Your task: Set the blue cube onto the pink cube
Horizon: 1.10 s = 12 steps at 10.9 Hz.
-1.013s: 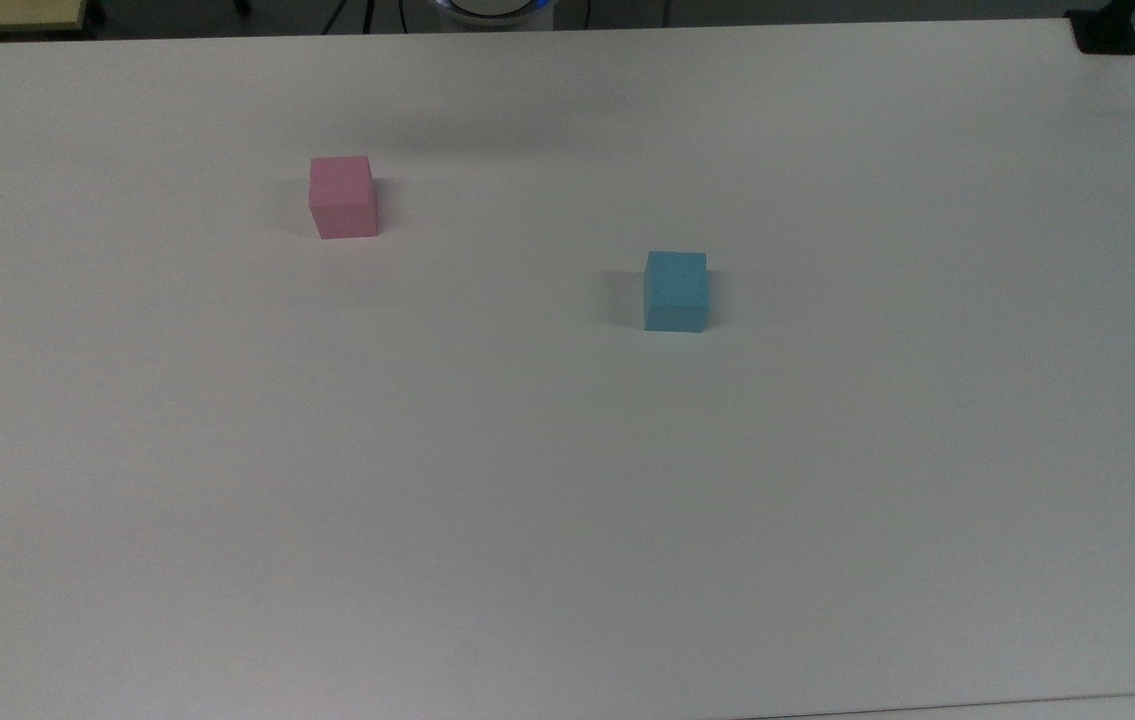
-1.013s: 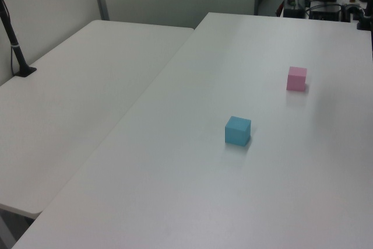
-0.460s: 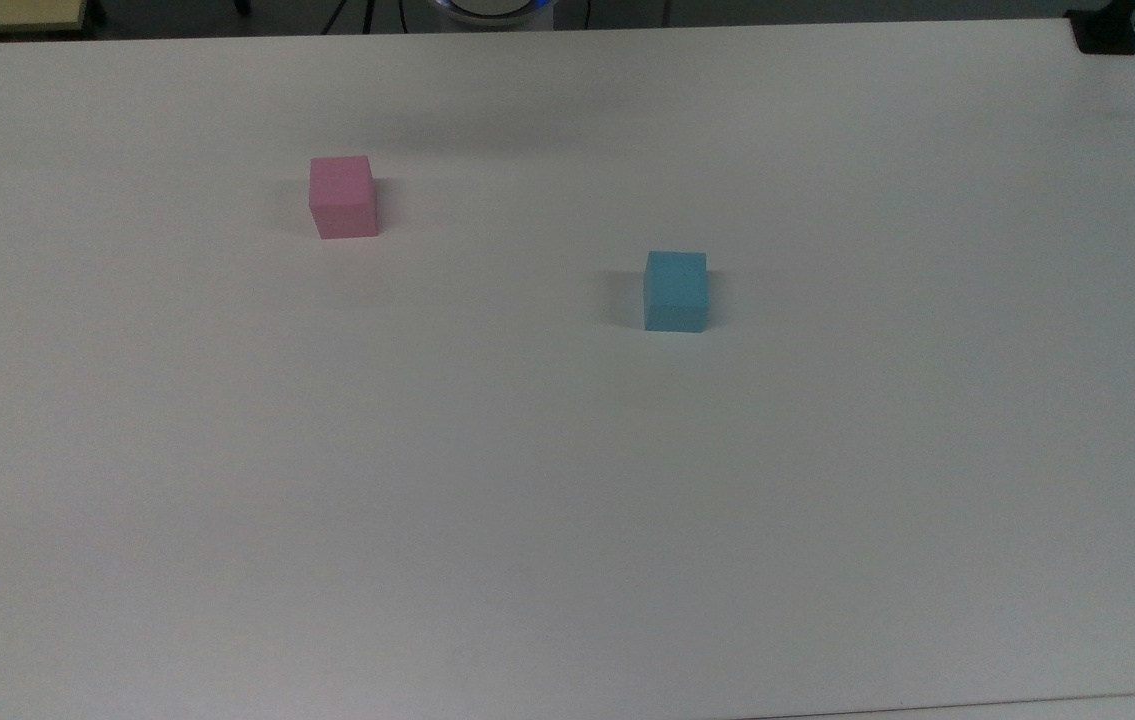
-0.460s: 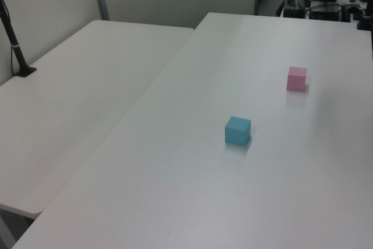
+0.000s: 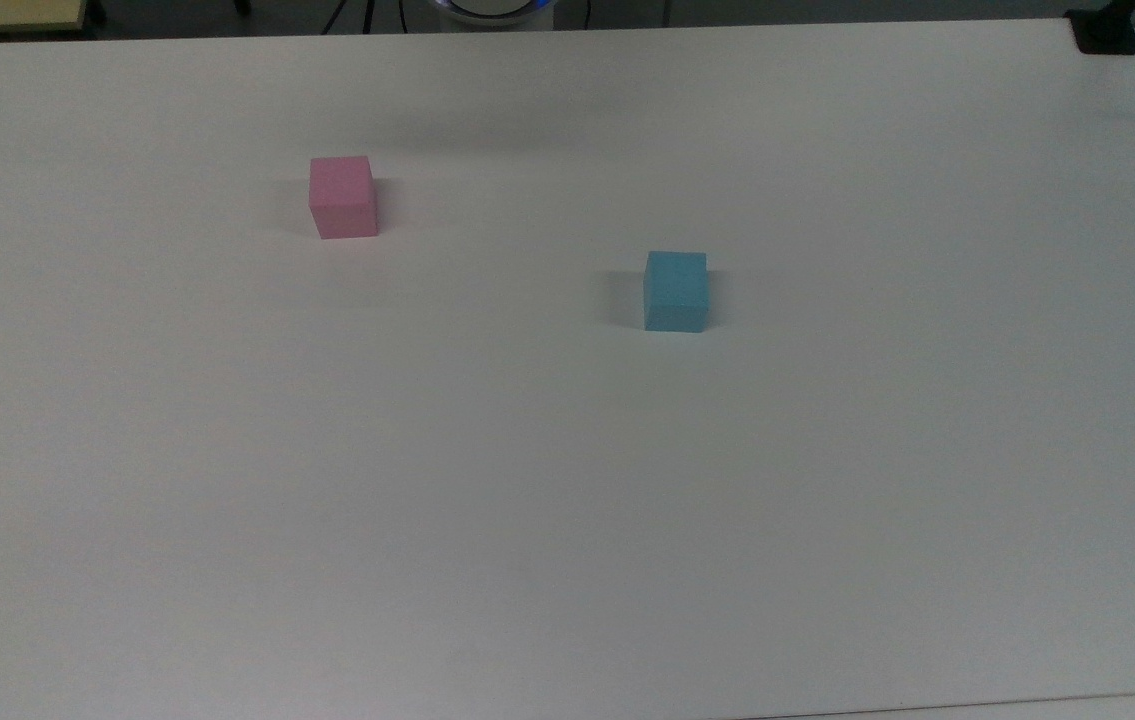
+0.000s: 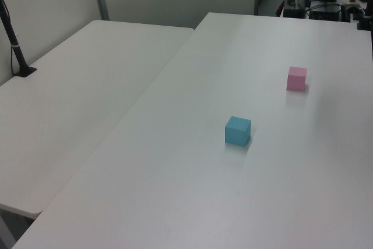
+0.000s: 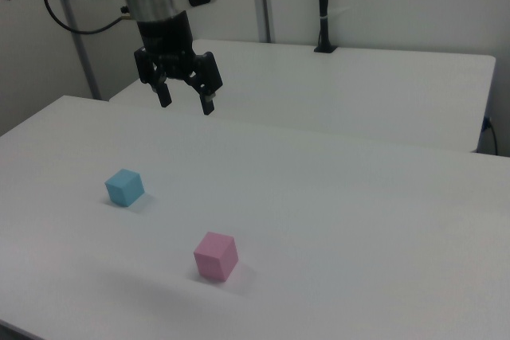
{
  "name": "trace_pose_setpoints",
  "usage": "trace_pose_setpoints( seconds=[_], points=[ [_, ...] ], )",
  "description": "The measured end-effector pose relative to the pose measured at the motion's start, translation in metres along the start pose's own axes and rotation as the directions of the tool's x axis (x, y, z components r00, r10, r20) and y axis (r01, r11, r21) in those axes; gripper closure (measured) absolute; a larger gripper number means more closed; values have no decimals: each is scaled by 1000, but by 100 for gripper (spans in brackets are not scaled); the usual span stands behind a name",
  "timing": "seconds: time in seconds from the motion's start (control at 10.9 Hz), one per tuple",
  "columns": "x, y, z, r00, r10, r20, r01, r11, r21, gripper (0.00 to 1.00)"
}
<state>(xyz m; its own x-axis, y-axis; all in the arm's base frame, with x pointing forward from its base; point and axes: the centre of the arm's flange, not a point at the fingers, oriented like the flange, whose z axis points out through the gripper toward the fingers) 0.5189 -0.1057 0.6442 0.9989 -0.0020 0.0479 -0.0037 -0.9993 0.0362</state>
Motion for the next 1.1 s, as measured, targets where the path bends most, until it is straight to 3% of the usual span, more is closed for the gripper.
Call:
trace_pose_setpoints(
  seconds=[0.55,1.01,1.1],
  points=[
    [1,-15,3,1000,-2,17,2,1000,27,0],
    [7,-126,46,966,-192,175,183,981,62,0],
    [8,-145,66,953,-221,209,202,974,106,0]
  ],
)
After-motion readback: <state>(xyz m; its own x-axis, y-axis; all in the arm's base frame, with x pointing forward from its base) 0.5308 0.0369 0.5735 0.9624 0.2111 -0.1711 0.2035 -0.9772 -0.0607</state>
